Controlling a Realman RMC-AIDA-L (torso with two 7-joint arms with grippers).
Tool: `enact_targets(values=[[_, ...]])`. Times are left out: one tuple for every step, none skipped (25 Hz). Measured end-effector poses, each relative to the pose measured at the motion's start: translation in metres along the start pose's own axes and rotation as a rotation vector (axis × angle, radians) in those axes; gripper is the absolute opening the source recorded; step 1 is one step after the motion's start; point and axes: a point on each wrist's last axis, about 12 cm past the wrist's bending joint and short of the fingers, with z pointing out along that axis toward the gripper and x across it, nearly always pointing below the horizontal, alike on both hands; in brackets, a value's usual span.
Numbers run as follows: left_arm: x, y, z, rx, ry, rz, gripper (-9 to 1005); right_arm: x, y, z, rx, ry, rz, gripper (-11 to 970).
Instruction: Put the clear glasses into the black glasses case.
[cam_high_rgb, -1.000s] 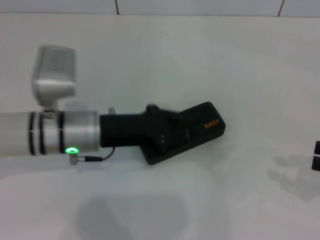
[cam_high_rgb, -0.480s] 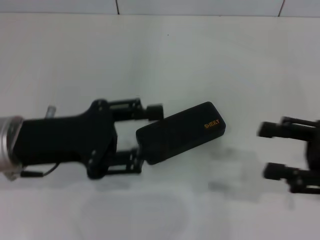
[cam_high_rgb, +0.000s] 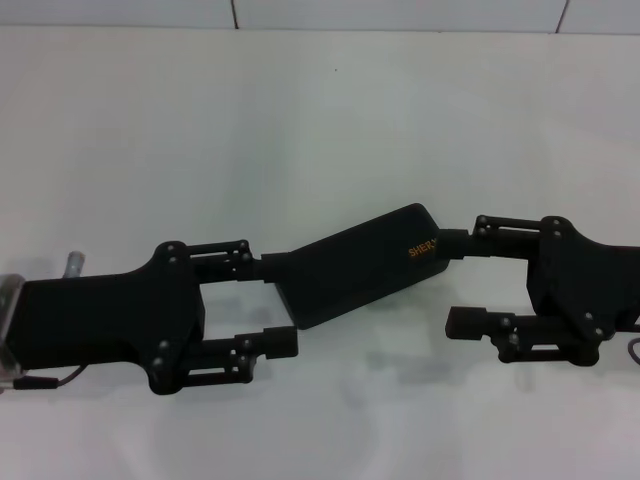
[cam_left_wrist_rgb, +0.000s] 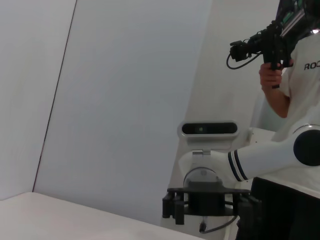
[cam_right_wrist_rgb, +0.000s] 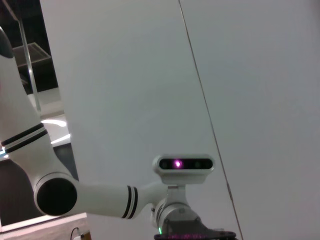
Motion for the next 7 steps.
enact_targets(values=[[0.0012,-0.0006,-0.0007,-0.002,-0.002,0.004,667,0.0002,0.0000,-0.0001,0.002,-0.004,0.002,697],[0.0015,-0.0008,-0.0010,-0.003,-0.003,0.004,667,0.0004,0.0001,-0.0002,0.003,-0.007,0.004,697],[0.0017,-0.0009,-0.0011,-0.004,-0.003,0.005,667,0.0005,0.0002,-0.0002,0.004,-0.008,0.005,697],[0.0019,-0.0011,-0.0012,-0.004,-0.003,0.005,667,0.0007,0.0003,-0.0004,0.004,-0.008,0.005,698],[0.0021,-0.0012,-0.0013,-0.004,-0.002,0.004,667,0.0008,0.0004,-0.0003,0.005,-0.011,0.006,698],[0.0024,-0.0012,-0.0011,-0.003,0.001,0.004,667,0.0010,0.0005,-0.0002,0.007,-0.015,0.008,698],[0.0026,-0.0012,-0.0009,-0.002,0.002,0.003,667,0.0014,0.0005,-0.0002,0.009,-0.022,0.008,698]])
